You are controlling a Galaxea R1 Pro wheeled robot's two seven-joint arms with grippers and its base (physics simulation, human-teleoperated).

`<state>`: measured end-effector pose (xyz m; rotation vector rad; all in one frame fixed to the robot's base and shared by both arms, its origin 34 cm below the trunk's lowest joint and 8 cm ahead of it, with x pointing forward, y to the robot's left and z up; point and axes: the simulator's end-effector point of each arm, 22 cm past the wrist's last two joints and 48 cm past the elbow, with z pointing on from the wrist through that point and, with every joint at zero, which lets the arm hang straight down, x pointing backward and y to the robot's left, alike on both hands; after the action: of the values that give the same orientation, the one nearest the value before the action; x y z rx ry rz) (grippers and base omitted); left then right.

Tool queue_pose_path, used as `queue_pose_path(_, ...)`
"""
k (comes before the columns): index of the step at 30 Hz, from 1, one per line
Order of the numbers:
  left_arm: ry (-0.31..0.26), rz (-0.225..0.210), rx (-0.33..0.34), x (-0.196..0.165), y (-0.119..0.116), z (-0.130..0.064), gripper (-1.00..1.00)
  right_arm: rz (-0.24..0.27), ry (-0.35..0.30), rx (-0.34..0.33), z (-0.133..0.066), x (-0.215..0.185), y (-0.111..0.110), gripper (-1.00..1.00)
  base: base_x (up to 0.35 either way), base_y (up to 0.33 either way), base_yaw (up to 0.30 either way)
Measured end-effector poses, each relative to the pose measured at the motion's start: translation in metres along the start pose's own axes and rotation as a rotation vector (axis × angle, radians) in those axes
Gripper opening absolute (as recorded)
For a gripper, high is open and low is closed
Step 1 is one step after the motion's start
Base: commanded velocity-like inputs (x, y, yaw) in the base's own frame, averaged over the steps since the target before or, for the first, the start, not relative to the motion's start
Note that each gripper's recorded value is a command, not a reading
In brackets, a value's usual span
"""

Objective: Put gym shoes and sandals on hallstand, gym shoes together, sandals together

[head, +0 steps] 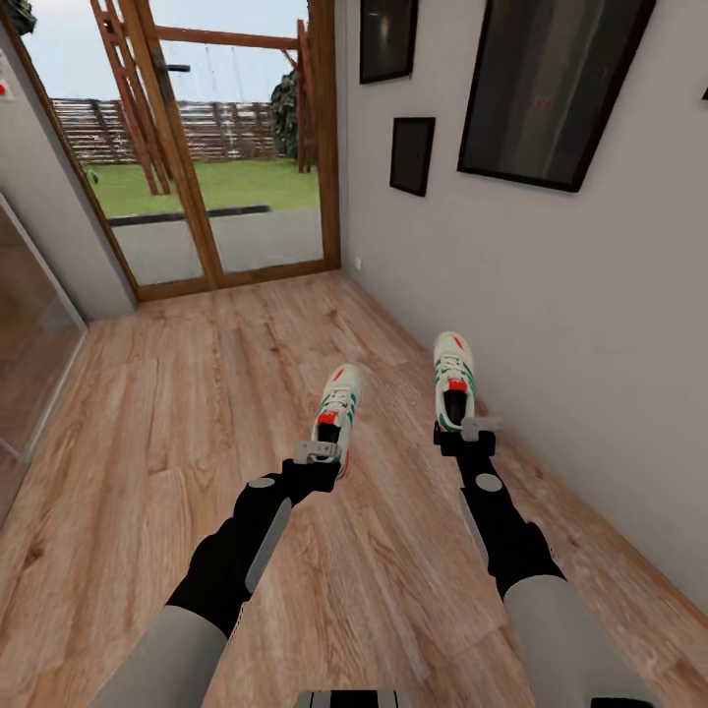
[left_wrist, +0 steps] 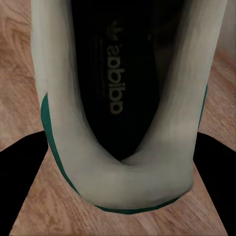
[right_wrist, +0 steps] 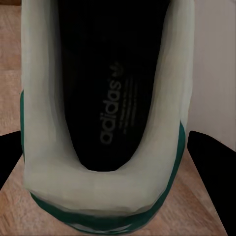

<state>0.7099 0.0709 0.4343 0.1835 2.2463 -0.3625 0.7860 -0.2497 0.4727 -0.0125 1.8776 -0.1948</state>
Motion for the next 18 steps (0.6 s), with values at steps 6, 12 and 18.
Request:
queue_pose_path(6, -0.002, -0.002, -0.001, -0.0009, 0.0008, -0.0005, -1.0, 0.0, -0.001, 0.0, -0.0002, -0.0009, -0.0001, -1.0, 0.0, 0.313, -0.063)
queue_pose_path(12, -0.007, 0.0, -0.002, -0.0037, 0.0003, -0.0021, -1.0, 0.001, -0.006, 0.0, -0.0012, -0.0044, -0.0005, -1.0, 0.0, 0.207, -0.229)
queue_pose_path(18, -0.014, 0.003, -0.003, -0.0072, 0.0003, -0.0042, -1.0, 0.002, -0.012, 0.001, -0.0021, -0.0082, -0.0014, -1.0, 0.0, 0.012, -0.243)
